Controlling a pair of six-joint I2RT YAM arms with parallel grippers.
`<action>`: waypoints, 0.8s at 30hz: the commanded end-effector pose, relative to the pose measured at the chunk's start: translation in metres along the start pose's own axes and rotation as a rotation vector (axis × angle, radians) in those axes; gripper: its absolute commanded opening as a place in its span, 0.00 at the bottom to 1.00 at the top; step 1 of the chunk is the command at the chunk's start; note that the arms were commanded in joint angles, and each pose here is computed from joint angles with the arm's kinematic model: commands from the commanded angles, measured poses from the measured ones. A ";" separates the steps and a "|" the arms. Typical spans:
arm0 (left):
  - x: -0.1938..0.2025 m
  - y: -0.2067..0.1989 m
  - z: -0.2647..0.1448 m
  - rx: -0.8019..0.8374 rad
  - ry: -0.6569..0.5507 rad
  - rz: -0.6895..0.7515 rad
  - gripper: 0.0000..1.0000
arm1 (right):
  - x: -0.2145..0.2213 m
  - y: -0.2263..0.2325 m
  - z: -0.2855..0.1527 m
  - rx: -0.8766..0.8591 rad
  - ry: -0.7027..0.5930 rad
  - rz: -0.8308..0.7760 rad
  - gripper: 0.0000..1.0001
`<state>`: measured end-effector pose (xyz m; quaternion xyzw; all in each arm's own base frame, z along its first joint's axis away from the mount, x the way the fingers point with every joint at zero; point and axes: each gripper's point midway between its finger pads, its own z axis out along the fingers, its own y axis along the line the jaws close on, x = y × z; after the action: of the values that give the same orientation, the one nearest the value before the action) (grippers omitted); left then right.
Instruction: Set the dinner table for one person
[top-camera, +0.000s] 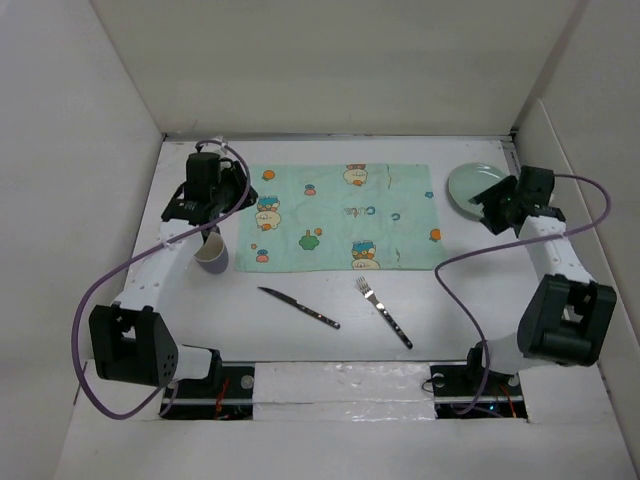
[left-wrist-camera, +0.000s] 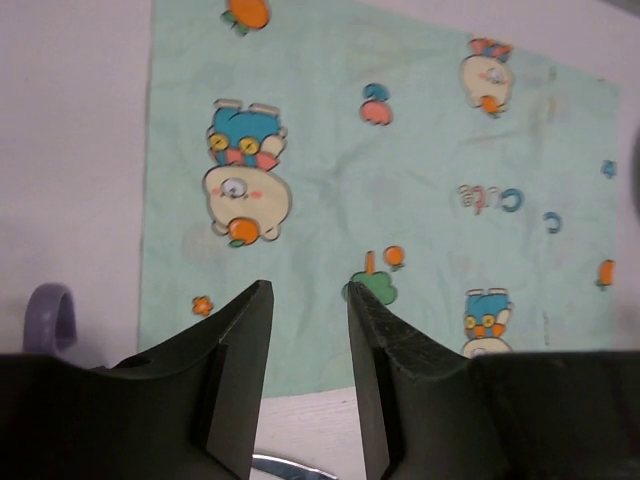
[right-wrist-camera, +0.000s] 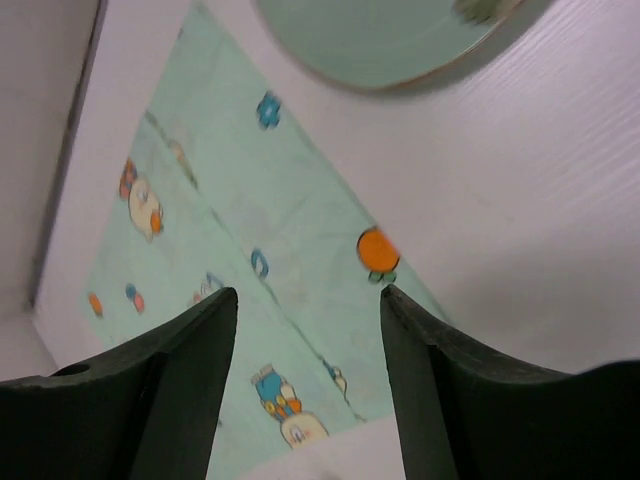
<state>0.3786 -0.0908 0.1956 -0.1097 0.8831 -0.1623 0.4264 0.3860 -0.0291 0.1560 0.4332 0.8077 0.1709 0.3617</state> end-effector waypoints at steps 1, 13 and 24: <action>-0.028 -0.045 -0.017 0.204 -0.047 0.013 0.32 | -0.034 -0.030 0.032 0.052 -0.035 0.215 0.65; -0.026 -0.063 -0.014 0.314 -0.040 0.001 0.31 | -0.072 -0.072 0.102 0.165 -0.041 0.520 0.61; -0.034 -0.069 -0.006 0.335 -0.046 -0.008 0.30 | -0.057 -0.098 0.127 0.429 -0.049 0.563 0.43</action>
<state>0.3875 -0.1385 0.2267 -0.0517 0.8540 -0.2895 0.4291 0.4423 -0.1350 0.0345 0.6892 0.6751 0.1285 0.2294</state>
